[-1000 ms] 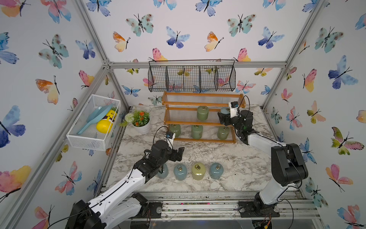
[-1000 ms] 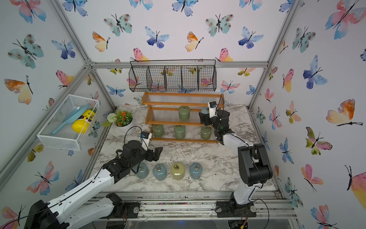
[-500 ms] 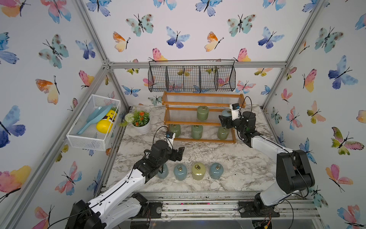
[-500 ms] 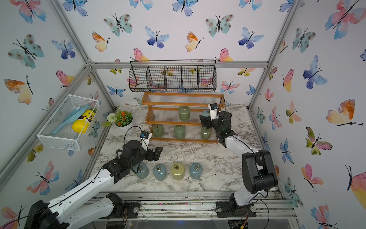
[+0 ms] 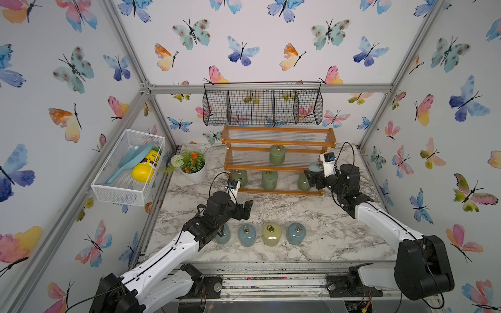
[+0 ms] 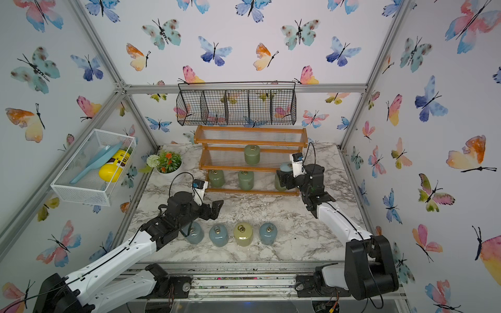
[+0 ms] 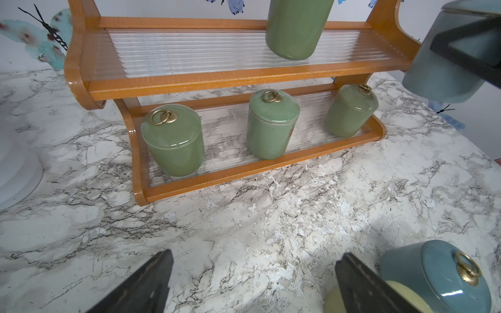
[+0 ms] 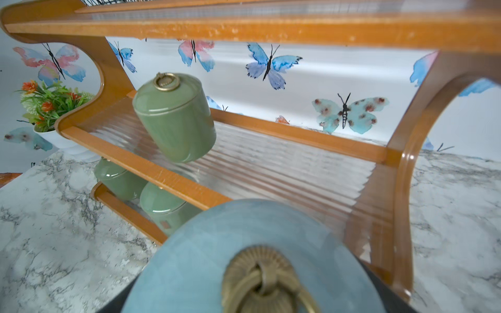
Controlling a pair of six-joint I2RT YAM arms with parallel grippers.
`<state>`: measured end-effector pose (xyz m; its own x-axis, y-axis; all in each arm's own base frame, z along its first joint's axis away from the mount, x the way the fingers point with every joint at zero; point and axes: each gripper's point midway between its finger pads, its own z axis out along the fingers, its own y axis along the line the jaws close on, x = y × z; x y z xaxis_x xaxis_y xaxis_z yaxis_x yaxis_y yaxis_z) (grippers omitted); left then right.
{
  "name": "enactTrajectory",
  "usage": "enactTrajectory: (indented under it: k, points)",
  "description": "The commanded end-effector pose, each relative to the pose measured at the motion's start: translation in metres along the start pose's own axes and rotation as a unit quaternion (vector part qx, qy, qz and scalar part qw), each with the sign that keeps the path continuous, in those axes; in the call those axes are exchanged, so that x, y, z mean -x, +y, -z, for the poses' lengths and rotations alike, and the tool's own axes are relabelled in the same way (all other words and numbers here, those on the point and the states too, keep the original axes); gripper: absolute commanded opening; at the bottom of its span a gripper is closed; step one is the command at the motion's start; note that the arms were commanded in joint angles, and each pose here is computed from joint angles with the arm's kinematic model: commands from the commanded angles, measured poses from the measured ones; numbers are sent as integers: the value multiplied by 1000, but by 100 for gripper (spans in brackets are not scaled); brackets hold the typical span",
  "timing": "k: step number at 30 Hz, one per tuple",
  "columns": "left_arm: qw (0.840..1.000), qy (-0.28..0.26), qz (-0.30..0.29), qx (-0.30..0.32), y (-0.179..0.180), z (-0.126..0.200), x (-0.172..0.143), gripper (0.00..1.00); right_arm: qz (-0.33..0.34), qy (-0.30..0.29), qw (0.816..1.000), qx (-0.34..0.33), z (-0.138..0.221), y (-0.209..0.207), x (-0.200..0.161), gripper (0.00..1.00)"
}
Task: Remove the tea canisters from the shelf
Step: Pick up the tea canister from the shelf, then place the tea canister at the center of the board.
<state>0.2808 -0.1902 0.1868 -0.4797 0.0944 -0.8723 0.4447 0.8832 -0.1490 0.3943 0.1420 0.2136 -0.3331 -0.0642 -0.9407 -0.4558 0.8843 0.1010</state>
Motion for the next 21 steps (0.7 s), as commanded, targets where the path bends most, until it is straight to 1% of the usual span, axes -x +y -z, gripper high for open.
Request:
enactTrajectory:
  k: [1,9,15,21]
  points:
    - [1000,-5,-10,-12,-4,1,0,98,-13,-20,1000,0,15,3,4,75]
    - [1000,-8,-10,-17,-5,5,-2,98,-58,24,998,-5,38,7,-56,74]
    - [1000,-7,-10,-20,-5,6,-4,99,-87,46,995,-2,46,13,-87,73]
    - [1000,-6,-9,-21,-5,6,-6,98,-113,74,990,-28,52,10,-117,73]
